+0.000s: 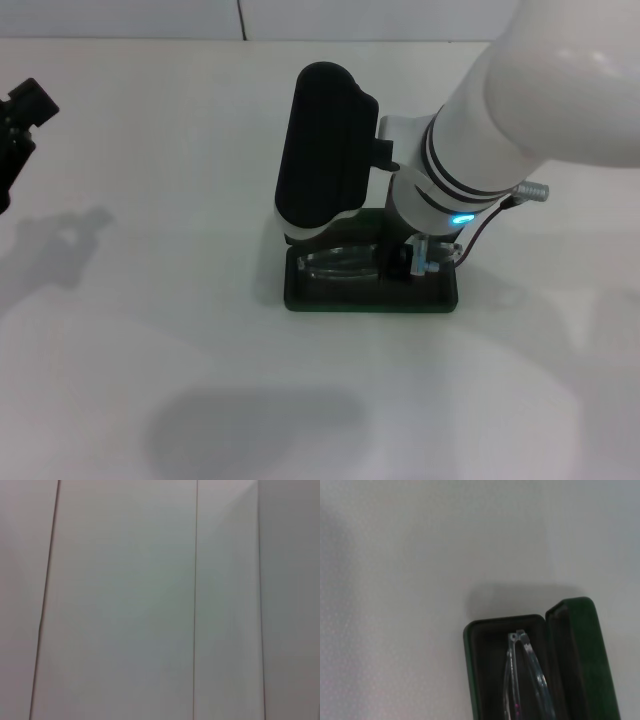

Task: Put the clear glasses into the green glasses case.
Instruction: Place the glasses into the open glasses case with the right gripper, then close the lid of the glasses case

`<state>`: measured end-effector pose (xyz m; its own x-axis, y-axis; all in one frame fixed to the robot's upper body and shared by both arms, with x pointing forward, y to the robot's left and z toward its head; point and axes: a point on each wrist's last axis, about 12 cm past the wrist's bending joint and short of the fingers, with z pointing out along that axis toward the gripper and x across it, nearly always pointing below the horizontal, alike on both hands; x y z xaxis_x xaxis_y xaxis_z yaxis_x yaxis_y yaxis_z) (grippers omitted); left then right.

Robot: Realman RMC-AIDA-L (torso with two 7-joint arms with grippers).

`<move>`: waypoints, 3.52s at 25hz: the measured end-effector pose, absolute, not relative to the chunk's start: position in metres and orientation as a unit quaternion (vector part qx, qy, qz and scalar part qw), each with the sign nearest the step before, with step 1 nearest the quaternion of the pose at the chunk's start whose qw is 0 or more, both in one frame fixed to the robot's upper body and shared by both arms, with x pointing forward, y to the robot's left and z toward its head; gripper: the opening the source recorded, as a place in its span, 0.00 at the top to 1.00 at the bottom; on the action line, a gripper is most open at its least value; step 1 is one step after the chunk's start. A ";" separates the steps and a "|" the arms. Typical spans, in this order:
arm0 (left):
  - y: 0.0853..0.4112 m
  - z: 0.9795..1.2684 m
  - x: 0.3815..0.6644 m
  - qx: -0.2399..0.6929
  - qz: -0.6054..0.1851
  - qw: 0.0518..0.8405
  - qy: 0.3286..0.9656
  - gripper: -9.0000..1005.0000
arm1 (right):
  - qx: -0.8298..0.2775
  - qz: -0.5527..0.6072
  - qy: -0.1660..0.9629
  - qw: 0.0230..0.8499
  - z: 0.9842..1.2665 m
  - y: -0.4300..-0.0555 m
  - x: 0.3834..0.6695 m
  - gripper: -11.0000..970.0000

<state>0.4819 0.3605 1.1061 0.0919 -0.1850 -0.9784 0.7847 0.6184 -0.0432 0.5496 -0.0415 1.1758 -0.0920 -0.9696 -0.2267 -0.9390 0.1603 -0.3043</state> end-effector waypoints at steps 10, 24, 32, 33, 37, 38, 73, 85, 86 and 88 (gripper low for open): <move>0.359 1.105 0.482 0.262 -0.349 0.692 0.575 0.91 | -0.643 -0.042 0.740 0.191 1.174 -0.042 0.552 0.92; 0.357 1.103 0.483 0.267 -0.346 0.688 0.580 0.91 | -0.644 -0.049 0.738 0.193 1.172 -0.043 0.553 0.91; 0.357 1.102 0.483 0.266 -0.345 0.688 0.581 0.90 | -0.644 -0.046 0.738 0.198 1.172 -0.042 0.554 0.90; 0.357 1.102 0.482 0.266 -0.345 0.687 0.581 0.90 | -0.644 -0.046 0.738 0.198 1.172 -0.042 0.554 0.90; 0.357 1.102 0.482 0.266 -0.345 0.687 0.581 0.90 | -0.643 -0.045 0.738 0.199 1.172 -0.042 0.554 0.89; 0.357 1.102 0.482 0.266 -0.345 0.687 0.581 0.90 | -0.643 -0.045 0.738 0.199 1.172 -0.042 0.554 0.89; 0.358 1.101 0.482 0.264 -0.342 0.687 0.584 0.88 | -0.654 -0.026 0.728 0.204 1.179 -0.040 0.538 0.87; 0.361 1.105 0.485 0.254 -0.341 0.693 0.582 0.87 | -0.680 0.014 0.696 0.230 1.188 -0.049 0.514 0.87; 0.361 1.105 0.486 0.252 -0.344 0.693 0.582 0.87 | -0.684 0.021 0.691 0.233 1.190 -0.050 0.512 0.87; 0.360 1.108 0.489 0.247 -0.353 0.688 0.584 0.87 | -0.687 0.046 0.683 0.243 1.197 -0.054 0.508 0.87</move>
<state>0.4891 0.3605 1.1077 0.0690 -0.1982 -0.9777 0.7746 0.6282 -0.0727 0.5081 -0.0542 1.1966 0.0628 -0.9166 -0.3949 -0.9614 0.0506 -0.2703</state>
